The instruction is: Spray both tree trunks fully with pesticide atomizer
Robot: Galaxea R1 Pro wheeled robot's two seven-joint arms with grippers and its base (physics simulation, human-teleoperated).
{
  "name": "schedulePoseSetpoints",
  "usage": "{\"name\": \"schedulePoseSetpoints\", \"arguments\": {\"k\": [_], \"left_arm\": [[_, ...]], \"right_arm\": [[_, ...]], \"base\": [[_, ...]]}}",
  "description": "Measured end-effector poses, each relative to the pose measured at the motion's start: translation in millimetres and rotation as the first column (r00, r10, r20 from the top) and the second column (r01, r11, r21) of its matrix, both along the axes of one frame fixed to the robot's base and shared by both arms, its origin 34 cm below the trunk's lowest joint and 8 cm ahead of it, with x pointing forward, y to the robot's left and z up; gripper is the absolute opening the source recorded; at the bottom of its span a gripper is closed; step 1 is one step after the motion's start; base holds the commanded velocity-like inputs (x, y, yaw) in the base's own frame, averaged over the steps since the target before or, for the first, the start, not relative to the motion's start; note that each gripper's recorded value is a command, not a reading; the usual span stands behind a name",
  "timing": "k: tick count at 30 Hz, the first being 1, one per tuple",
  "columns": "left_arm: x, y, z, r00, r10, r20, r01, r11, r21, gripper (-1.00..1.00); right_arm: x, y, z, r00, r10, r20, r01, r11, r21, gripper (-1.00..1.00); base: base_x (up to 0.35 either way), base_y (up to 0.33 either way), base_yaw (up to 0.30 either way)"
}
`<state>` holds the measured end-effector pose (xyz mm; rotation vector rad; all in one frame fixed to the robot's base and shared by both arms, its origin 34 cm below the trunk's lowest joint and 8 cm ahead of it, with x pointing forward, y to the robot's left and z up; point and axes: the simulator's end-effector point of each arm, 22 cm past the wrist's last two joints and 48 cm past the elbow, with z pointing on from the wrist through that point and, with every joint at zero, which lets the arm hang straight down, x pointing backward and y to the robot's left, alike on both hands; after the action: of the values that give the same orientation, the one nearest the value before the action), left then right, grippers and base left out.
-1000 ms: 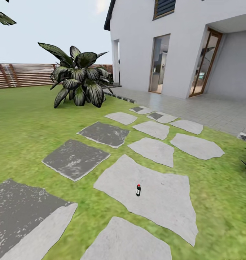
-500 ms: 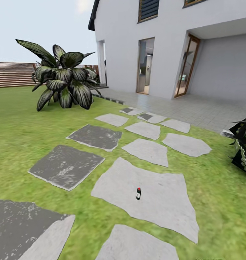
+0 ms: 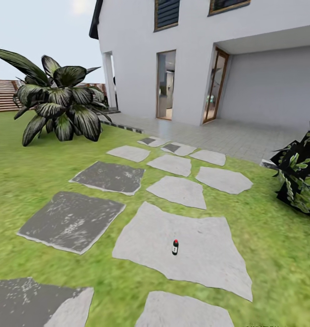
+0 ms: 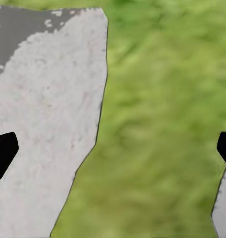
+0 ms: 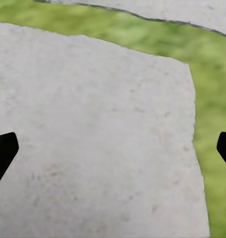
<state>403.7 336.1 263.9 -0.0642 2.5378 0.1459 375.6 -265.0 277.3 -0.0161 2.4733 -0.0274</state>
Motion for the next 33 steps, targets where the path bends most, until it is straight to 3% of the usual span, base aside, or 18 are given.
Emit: {"name": "schedulePoseSetpoints", "arguments": {"k": [33], "left_arm": [[5.4, -0.1, 5.0, 1.0, -0.001, 0.016, 0.001, 1.0, 0.0, 1.0]], "right_arm": [[5.1, 0.0, 4.5, 1.0, 0.0, 0.016, 0.0, 1.0, 0.0, 1.0]], "base": [[0.078, 0.299, -0.249]]}}
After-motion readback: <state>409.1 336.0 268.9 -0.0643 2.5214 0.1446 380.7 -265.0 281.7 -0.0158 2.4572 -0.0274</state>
